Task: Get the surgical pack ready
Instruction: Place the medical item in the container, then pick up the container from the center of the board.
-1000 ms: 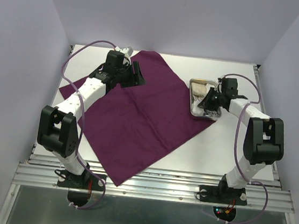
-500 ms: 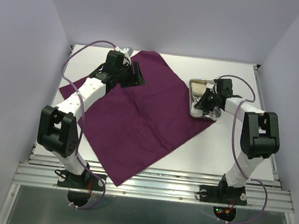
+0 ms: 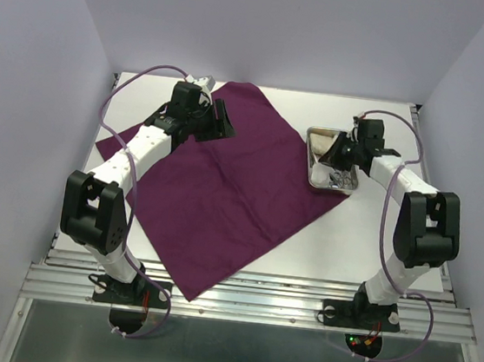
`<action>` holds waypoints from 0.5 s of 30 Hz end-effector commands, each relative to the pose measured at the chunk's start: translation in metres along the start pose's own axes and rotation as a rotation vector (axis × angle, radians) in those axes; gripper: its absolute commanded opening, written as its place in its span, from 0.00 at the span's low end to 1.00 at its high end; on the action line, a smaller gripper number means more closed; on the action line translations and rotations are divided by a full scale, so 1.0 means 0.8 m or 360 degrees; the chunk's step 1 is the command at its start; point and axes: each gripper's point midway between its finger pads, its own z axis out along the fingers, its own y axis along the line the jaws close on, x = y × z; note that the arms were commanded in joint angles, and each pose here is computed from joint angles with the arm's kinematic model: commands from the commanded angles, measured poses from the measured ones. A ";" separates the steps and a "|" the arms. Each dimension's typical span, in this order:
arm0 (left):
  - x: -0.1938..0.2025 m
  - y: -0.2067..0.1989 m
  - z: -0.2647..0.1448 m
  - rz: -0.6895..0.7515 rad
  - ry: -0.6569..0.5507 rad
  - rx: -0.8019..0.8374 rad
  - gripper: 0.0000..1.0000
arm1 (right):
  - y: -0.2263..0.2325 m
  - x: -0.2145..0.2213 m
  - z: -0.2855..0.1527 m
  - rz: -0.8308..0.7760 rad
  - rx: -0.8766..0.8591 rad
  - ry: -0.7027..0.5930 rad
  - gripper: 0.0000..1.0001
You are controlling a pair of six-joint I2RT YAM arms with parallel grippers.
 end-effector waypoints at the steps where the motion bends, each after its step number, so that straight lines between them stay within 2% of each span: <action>1: -0.021 -0.013 -0.018 0.0052 -0.0103 0.0023 0.67 | 0.035 -0.050 -0.036 -0.0088 -0.0061 -0.0196 0.22; 7: -0.023 0.006 -0.019 0.0046 -0.0111 -0.0102 0.68 | 0.032 -0.047 -0.045 -0.0094 -0.0039 -0.0211 0.39; 10: -0.023 0.021 -0.020 0.0038 -0.0107 -0.0188 0.68 | 0.033 -0.043 -0.052 -0.0116 -0.0013 -0.0227 0.41; 13: -0.025 0.044 -0.022 0.0009 -0.0103 -0.0265 0.67 | 0.023 -0.043 -0.061 -0.0135 0.0067 -0.0256 0.48; 15: -0.028 0.058 -0.026 -0.0013 -0.0106 -0.0304 0.68 | 0.003 -0.053 -0.069 -0.0130 0.0219 -0.0346 0.49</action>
